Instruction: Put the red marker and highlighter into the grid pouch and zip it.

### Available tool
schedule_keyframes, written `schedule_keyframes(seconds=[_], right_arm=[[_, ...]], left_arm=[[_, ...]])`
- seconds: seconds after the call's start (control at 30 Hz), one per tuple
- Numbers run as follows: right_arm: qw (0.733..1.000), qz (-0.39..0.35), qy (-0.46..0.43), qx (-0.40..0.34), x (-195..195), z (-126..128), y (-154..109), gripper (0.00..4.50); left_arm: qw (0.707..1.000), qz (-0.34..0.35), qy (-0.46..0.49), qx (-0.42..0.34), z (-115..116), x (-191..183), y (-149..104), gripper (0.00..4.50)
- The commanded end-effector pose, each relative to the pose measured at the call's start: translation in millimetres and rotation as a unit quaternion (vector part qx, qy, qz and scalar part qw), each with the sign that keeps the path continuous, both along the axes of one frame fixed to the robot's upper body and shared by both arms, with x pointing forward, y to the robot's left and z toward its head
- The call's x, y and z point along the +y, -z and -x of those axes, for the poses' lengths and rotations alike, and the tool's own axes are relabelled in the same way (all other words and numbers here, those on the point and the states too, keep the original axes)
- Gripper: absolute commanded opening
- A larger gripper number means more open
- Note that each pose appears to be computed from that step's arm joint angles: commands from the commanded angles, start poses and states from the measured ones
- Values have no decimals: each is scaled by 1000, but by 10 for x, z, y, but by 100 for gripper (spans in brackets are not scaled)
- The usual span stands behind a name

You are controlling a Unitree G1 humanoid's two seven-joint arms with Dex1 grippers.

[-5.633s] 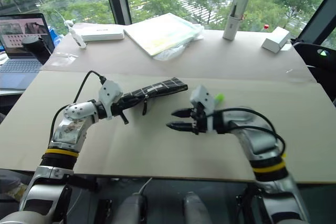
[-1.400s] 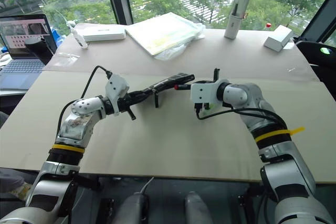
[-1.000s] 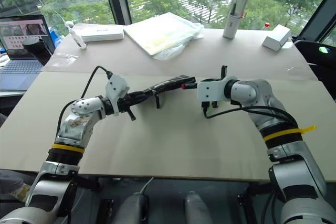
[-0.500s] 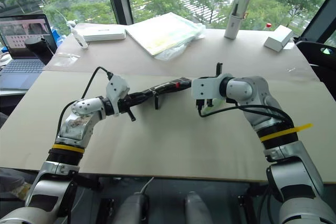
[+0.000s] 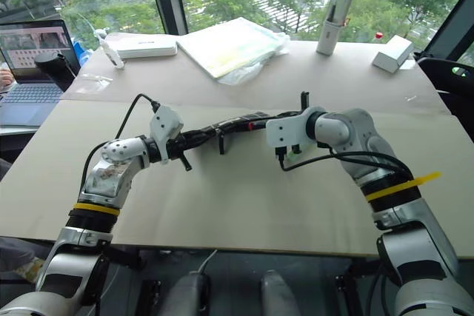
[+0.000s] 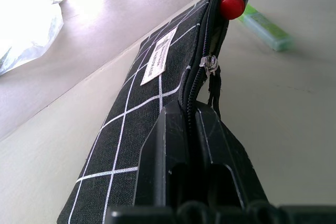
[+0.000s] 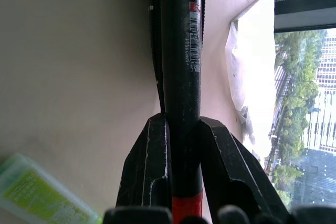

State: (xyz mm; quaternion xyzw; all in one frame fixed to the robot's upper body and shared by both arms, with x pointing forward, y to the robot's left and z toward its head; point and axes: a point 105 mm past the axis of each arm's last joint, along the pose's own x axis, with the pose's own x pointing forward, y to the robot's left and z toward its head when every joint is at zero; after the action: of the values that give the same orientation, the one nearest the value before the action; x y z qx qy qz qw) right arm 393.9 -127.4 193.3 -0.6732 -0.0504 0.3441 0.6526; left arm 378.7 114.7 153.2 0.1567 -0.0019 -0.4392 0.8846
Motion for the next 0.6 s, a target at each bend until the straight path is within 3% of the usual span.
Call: schedule_keyframes(seconds=[0.03,0.2,0.6], right_arm=[[999,-8,2,-39,46,-63,-248,42],[999,-7,-3,-40,165,-90,-261,42],[998,11,-51,-35,722,-102,2,42]], left_arm=[[1000,8,7,-21,-4,-28,-160,0],[1000,7,7,-20,1,-31,-158,0],[1000,11,10,-23,-2,-63,-183,0]])
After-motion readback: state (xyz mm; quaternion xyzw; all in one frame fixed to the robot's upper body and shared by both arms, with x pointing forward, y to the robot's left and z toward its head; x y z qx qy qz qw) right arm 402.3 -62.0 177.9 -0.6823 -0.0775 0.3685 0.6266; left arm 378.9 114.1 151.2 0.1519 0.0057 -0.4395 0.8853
